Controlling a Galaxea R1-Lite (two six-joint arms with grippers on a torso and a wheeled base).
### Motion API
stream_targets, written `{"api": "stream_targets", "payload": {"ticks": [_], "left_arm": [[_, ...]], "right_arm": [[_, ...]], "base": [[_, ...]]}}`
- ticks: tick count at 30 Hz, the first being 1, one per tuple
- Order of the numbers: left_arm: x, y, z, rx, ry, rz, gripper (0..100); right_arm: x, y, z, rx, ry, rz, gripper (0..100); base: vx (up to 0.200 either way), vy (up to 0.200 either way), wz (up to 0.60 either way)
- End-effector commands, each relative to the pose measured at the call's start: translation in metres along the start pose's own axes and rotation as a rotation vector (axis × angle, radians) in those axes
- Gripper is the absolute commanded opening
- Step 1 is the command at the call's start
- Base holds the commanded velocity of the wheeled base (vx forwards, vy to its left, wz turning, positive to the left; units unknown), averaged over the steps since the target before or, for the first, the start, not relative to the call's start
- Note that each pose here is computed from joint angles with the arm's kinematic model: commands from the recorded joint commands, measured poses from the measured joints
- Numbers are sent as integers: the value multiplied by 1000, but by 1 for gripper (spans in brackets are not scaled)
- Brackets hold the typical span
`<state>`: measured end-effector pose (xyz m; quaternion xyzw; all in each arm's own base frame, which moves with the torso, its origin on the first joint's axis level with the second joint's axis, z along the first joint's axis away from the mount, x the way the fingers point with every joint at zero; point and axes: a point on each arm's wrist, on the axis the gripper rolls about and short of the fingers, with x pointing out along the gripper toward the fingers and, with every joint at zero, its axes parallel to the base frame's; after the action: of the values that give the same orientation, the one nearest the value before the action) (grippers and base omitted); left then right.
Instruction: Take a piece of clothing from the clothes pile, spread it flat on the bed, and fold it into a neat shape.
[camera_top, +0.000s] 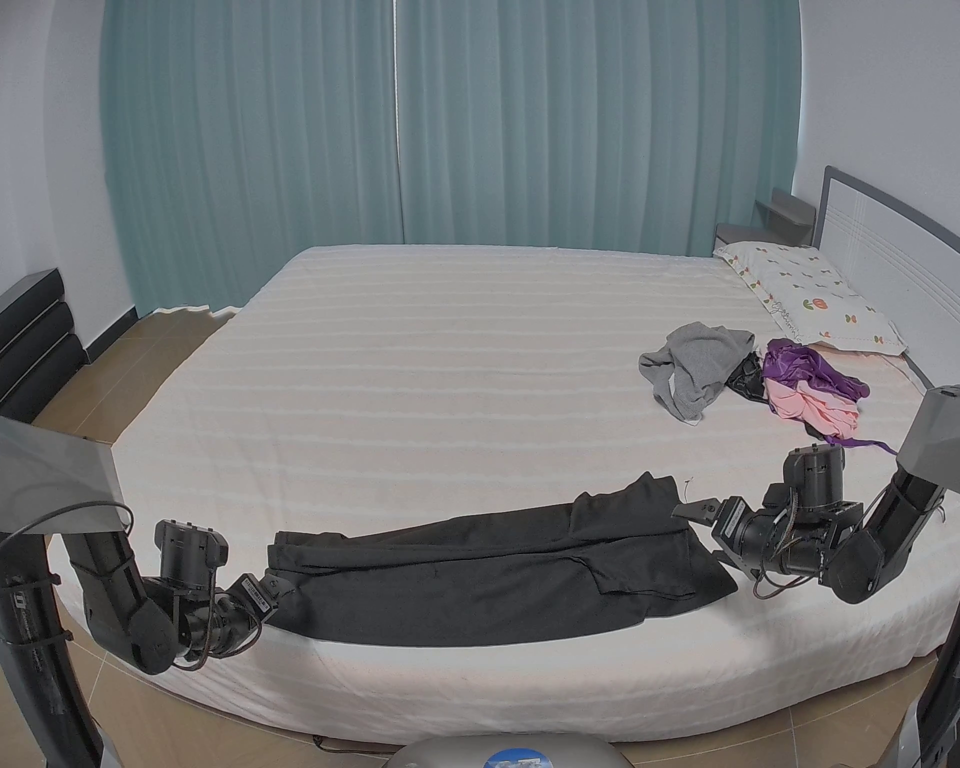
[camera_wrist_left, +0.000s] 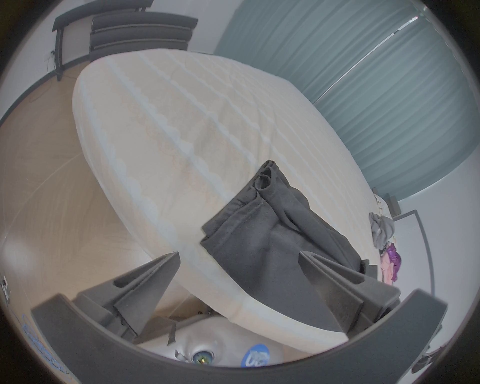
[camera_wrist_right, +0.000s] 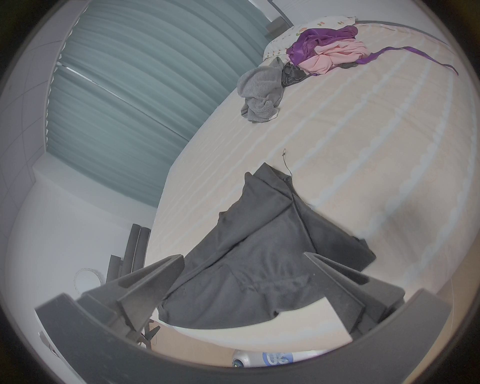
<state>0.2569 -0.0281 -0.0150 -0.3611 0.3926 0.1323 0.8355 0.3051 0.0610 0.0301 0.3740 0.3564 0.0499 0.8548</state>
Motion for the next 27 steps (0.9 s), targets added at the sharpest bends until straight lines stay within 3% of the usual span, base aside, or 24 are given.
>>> {"api": "stream_targets", "payload": {"ticks": [1,5,11,12,27], "left_arm": [[21,2,-22,61,-13,57,100],[34,-2,-27,91,-91,45,100],[38,-4,-27,97,-107,29,100],[38,-4,-27,97,-107,29,0],[34,-4,-23,79,-128,21,0]], "right_arm": [[6,-14,-21,-1,56,-58,100],[8,-16,-26,-5,55,-85,100],[10,-20,-31,-4,65,-110,100],[10,-20,-31,-5,58,-119,100],[11,-28,-41,-12,79,-243,100]], "base": [[0,0,0],[0,0,0],[0,0,0],[0,0,0],[0,0,0]]}}
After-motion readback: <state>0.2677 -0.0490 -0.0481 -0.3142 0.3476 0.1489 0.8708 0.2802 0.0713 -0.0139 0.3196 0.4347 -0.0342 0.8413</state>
